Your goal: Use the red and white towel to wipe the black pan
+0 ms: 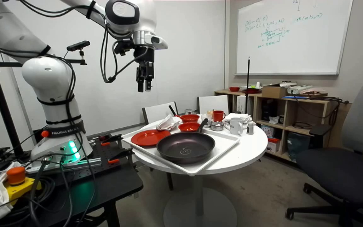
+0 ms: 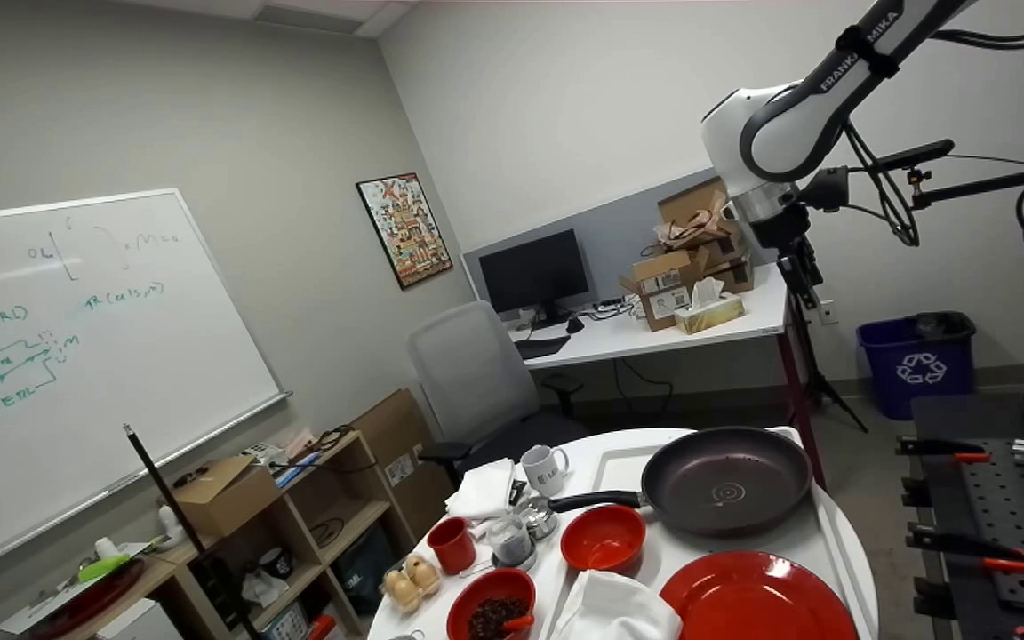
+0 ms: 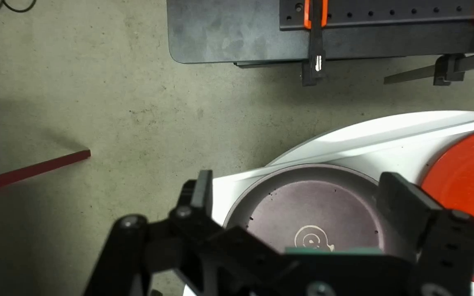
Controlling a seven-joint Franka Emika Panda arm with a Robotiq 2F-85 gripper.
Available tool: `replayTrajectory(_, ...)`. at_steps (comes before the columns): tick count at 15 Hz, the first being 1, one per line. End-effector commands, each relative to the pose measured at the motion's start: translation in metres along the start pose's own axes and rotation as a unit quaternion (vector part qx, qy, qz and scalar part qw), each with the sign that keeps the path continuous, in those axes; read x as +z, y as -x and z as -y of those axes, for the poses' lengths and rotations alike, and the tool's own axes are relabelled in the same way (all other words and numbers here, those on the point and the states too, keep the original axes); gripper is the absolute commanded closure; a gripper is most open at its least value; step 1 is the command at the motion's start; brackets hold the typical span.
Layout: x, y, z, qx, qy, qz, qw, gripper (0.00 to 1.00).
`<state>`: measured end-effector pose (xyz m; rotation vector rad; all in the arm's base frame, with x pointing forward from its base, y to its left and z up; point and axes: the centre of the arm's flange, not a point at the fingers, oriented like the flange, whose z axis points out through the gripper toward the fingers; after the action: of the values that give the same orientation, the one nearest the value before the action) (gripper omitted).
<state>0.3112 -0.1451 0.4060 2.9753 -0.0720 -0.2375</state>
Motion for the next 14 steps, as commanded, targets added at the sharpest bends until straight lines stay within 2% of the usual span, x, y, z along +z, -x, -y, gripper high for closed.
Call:
replayTrajectory(1,0.007,-0.023,0.040,-0.022,0.038,0.006,0.9990,0.00)
replayTrajectory(5,0.023,-0.055,0.116,-0.102,0.082,0.003,0.9914,0.00)
replayTrajectory(8,0.039,-0.067,0.174,-0.192,0.112,-0.011,0.9750,0.00)
replayTrajectory(11,0.058,-0.074,0.223,-0.277,0.142,-0.026,0.9500,0.00)
replayTrajectory(14,0.079,-0.081,0.260,-0.355,0.185,-0.030,0.9158,0.00)
